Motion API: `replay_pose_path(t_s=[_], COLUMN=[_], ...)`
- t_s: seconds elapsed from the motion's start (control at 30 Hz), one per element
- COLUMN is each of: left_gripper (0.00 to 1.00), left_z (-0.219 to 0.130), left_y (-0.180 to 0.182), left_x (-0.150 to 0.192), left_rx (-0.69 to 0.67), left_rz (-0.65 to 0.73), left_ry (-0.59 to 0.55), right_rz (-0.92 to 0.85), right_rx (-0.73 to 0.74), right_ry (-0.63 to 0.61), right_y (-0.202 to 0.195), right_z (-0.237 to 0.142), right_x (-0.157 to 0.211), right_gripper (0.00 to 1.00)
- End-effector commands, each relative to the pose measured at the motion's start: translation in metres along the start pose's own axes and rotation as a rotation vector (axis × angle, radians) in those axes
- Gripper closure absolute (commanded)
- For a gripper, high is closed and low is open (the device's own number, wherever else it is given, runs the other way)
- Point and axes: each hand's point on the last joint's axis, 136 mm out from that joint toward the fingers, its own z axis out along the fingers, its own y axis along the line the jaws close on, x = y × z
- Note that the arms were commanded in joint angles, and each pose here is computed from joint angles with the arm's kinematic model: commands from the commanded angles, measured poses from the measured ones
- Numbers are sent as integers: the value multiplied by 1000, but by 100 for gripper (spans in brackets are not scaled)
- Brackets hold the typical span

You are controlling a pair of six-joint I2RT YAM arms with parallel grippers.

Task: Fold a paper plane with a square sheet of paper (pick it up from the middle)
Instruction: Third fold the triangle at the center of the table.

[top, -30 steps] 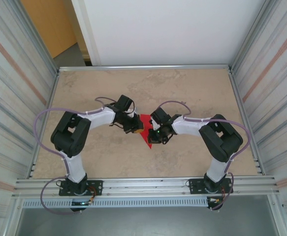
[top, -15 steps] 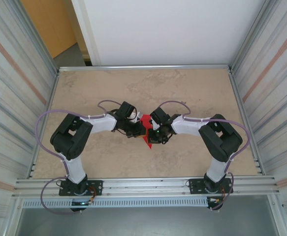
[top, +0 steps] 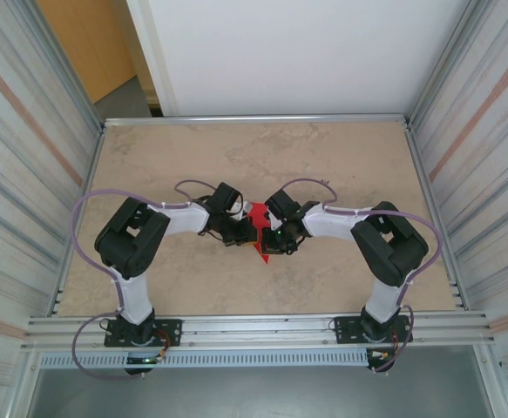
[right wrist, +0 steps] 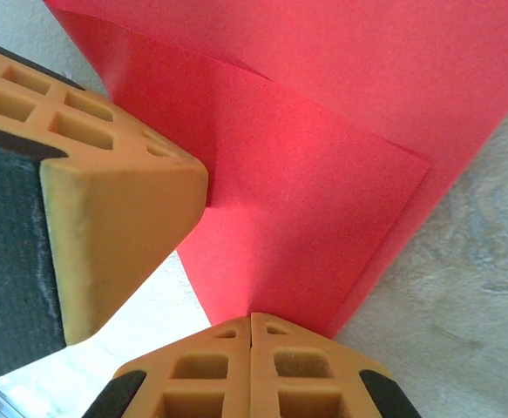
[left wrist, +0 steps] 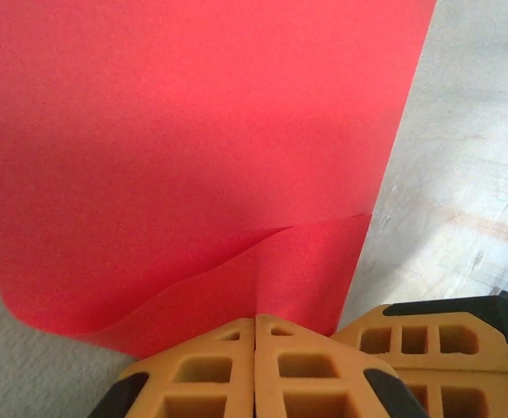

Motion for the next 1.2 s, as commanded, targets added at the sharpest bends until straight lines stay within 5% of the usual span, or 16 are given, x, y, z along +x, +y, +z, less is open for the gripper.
replay_pose_path(t_s=[0.0, 0.3, 0.7, 0.87, 0.97, 1.17], left_gripper=[92, 92, 91, 88, 83, 67], left_z=[0, -14, -51, -73, -82, -74], left_y=[37, 69, 89, 57, 39, 18], left_x=[-3, -35, -70, -80, -76, -53], left_rx=[-109, -154, -144, -58, 3, 86], left_rz=[-43, -90, -134, -135, -159, -208], left_ry=[-8, -37, -122, -182, -214, -196], right_rz=[70, 58, 63, 55, 62, 137], right_rx=[240, 292, 186, 2, -93, -118], right_ry=[116, 133, 88, -35, -155, -222], right_y=[-61, -75, -53, -1, 27, 27], right_z=[16, 14, 5, -32, -60, -58], right_x=[37, 47, 27, -14, -37, -51], right_gripper=[98, 98, 97, 86, 70, 63])
